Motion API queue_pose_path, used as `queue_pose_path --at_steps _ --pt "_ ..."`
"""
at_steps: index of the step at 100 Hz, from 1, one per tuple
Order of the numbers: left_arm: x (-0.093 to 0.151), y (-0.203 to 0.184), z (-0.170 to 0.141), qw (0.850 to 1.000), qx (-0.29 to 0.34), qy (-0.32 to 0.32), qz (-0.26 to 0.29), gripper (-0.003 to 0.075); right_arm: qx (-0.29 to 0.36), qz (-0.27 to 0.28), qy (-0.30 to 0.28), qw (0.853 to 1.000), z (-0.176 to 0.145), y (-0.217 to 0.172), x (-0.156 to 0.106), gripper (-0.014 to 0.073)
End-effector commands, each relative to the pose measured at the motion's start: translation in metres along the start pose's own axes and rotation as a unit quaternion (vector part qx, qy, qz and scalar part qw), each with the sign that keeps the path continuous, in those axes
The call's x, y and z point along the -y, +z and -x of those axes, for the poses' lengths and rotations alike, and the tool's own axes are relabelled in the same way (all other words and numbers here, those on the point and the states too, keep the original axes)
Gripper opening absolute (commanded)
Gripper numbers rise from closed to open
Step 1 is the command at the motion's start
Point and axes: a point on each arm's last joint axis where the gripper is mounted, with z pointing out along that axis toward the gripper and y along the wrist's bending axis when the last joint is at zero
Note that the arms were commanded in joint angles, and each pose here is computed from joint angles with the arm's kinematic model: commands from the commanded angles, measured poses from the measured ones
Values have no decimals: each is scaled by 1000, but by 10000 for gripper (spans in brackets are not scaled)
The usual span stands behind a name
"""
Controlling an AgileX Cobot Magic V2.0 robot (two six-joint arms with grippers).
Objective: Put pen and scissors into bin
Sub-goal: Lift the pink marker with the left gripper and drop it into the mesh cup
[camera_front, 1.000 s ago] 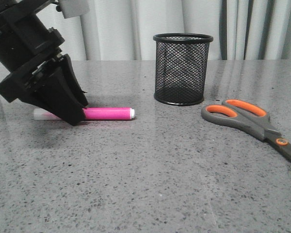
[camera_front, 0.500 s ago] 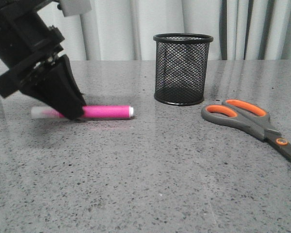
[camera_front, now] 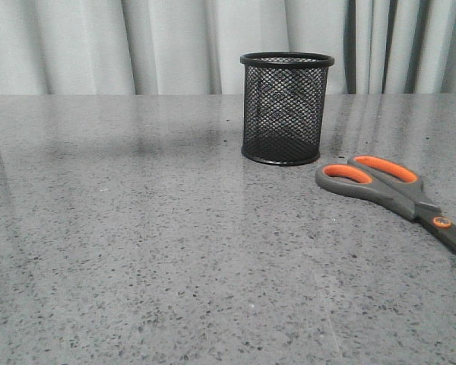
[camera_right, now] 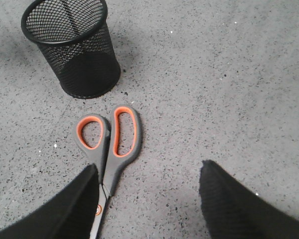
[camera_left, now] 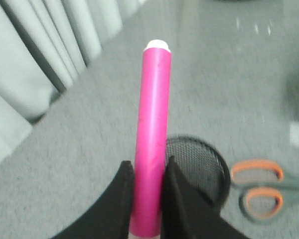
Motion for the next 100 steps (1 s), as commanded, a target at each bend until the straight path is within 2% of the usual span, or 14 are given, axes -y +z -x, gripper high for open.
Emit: queue_pose_path --at_steps 1,12,30,64,71,78,83,90,95,100 --pt "8 2 27 998 66 -12 11 -19 45 -9 -3 999 16 -6 1 400" --pt "11 29 20 998 59 -27 23 -19 46 -9 -3 999 16 -6 1 400" --pt "20 65 7 998 57 -32 5 -19 46 -9 -3 999 16 -6 1 400" --pt "23 88 -11 997 43 -60 -21 -2 44 -8 -3 999 15 -6 1 400" --pt "24 88 -11 997 44 -60 -28 67 44 -8 -3 999 15 -6 1 400" --pt "24 88 -11 997 44 -60 -29 185 44 -8 -3 999 15 -6 1 400" --pt "24 88 -11 997 45 -61 -29 300 44 -8 -3 999 15 -6 1 400" --pt "22 85 -9 997 49 -63 -24 410 43 -8 -3 999 15 -6 0 400" --pt "21 79 -5 996 55 -61 -19 435 42 -7 -3 999 15 -6 0 400" --pt "16 69 0 996 62 -58 -8 424 41 -6 -3 999 15 -6 0 400"
